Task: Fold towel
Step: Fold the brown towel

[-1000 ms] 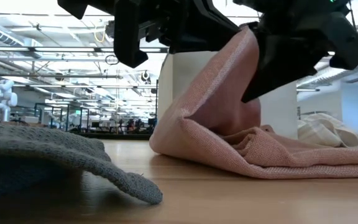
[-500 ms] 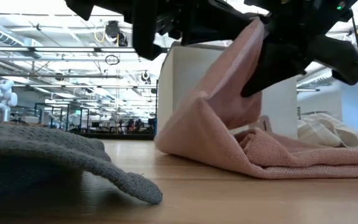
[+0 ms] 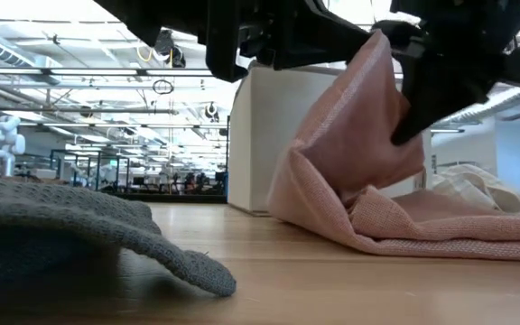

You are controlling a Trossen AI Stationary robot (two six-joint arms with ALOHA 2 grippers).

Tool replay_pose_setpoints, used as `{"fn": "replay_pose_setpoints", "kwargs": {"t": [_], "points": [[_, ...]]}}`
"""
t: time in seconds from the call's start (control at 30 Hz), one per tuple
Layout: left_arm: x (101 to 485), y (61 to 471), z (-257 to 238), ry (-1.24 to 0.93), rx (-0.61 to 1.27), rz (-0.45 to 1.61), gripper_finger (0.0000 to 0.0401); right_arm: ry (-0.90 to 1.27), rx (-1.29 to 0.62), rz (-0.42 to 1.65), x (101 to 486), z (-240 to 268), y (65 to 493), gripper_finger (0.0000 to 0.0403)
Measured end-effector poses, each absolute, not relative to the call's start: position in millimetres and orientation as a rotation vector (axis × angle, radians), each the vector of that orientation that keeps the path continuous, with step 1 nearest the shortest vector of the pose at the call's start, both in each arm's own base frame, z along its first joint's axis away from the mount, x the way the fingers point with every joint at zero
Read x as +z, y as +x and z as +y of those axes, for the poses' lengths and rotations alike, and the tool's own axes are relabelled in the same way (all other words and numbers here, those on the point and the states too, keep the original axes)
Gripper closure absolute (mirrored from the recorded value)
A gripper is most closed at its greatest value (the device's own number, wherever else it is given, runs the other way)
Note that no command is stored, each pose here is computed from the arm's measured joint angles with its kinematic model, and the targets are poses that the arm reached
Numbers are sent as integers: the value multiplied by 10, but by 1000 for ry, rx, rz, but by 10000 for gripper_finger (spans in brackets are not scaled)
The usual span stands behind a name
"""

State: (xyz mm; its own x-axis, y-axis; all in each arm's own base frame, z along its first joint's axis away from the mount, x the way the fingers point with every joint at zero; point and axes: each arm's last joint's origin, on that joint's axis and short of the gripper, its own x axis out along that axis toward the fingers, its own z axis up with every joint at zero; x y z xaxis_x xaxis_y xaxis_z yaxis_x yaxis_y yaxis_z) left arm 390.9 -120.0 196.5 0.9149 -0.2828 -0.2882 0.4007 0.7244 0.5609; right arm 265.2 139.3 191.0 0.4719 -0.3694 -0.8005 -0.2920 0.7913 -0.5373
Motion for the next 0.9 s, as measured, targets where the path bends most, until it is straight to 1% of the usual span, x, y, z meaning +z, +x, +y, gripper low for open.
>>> {"fn": "replay_pose_setpoints", "kwargs": {"t": [0.2, 0.47, 0.67, 0.77, 0.9], "points": [[1903, 3960, -1142, 607, -411, 173, 383, -646, -38, 1139, 1820, 1384, 2595, 397], [1505, 4094, -1188, 602, -438, 122, 383, -610, 11, 1190, 1771, 1386, 2558, 397], [1482, 4122, -1188, 591, -415, 74, 383, -550, 21, 1207, 1677, 1375, 2516, 394], [1485, 4122, -1188, 587, -417, 71, 382, -542, 12, 1211, 1644, 1363, 2496, 376], [1486, 4117, -1230, 575, -461, 39, 378, -549, 2, 1230, 1620, 1348, 2479, 334]]}}
